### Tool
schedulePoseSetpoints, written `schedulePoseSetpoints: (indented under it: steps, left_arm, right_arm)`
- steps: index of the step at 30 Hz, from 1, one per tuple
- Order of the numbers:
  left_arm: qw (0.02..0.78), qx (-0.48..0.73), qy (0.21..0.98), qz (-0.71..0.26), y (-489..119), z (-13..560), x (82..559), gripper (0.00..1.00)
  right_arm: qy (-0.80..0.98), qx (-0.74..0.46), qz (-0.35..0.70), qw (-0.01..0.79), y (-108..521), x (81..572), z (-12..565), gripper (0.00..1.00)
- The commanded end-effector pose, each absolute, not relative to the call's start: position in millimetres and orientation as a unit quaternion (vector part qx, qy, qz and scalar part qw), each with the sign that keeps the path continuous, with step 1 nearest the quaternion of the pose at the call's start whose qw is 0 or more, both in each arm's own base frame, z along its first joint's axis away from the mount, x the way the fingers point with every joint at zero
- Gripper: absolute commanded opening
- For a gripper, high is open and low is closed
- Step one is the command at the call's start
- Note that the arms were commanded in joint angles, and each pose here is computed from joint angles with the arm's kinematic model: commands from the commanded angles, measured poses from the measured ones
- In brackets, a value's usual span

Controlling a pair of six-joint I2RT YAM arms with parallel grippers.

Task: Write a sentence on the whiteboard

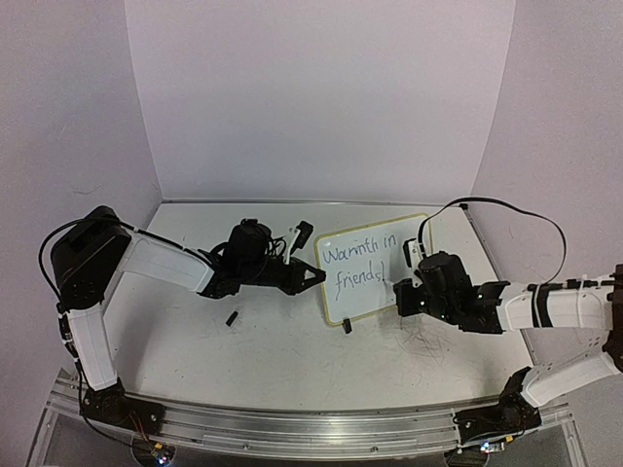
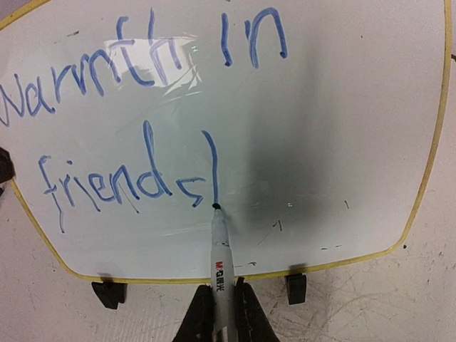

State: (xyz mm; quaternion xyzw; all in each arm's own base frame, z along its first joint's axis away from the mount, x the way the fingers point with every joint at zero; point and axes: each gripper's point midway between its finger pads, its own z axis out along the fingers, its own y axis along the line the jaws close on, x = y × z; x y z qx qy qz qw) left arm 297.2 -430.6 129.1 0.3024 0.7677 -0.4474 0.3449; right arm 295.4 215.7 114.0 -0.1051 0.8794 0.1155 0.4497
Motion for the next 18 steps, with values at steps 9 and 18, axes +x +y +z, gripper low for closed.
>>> schedulePoseSetpoints:
  steps: [9,18]
  left_arm:
    - [0.283,0.321,0.810,-0.401,-420,79,282,0.00]
    - [0.282,0.320,0.811,-0.400,-420,78,281,0.00]
  right_arm:
    - [0.844,-0.095,0.121,0.513,220,311,147,0.00]
    - [0.839,-0.087,0.100,0.527,215,318,156,0.00]
